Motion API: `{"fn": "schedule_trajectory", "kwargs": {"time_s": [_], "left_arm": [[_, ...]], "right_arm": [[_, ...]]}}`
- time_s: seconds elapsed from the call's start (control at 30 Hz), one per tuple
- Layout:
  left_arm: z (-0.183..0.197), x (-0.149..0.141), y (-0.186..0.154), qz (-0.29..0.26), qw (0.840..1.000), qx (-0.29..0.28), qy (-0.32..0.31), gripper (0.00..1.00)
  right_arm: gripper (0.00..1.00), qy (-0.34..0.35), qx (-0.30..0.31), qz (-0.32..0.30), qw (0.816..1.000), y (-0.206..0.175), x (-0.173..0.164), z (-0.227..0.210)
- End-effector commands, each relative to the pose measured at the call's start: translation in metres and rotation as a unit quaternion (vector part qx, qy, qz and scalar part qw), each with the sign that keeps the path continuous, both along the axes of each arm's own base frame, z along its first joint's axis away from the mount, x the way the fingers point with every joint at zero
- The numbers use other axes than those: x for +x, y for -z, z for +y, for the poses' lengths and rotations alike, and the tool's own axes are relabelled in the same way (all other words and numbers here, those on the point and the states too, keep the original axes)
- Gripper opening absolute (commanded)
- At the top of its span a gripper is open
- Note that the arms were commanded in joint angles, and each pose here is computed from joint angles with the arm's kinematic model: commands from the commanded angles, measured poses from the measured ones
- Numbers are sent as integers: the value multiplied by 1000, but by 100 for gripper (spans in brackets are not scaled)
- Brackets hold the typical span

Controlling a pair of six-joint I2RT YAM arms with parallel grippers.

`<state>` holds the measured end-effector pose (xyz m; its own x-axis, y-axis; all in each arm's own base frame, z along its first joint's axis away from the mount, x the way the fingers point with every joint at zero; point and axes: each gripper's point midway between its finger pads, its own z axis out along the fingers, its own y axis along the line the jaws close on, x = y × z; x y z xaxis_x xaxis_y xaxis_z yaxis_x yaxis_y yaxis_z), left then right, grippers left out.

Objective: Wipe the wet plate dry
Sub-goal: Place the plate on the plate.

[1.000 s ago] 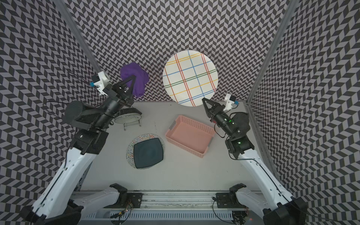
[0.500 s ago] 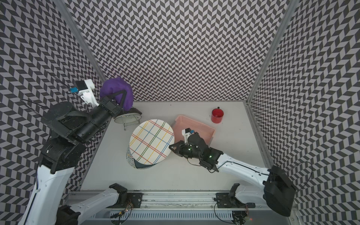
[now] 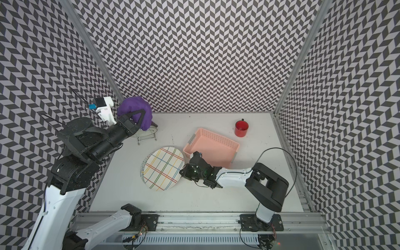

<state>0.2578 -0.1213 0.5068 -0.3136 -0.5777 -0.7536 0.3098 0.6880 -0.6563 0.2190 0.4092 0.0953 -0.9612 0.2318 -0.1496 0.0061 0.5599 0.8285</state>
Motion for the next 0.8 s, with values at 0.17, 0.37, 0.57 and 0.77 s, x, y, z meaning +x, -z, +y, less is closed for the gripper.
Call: {"fn": "schedule_trajectory", "kwargs": {"time_s": [0.17, 0.37, 0.57, 0.77], "left_arm": [[-4, 2, 3, -9, 1000, 5, 8, 0], [-5, 5, 18, 1, 1000, 14, 7, 0], [-10, 8, 58, 32, 998, 48, 18, 0], [-60, -22, 152, 86, 983, 88, 136, 0]], "right_arm": [[26, -30, -17, -1, 999, 16, -12, 14], [55, -38, -87, -10, 995, 32, -16, -3], [98, -13, -153, -51, 987, 16, -8, -39], [100, 67, -172, -116, 976, -45, 11, -113]]}}
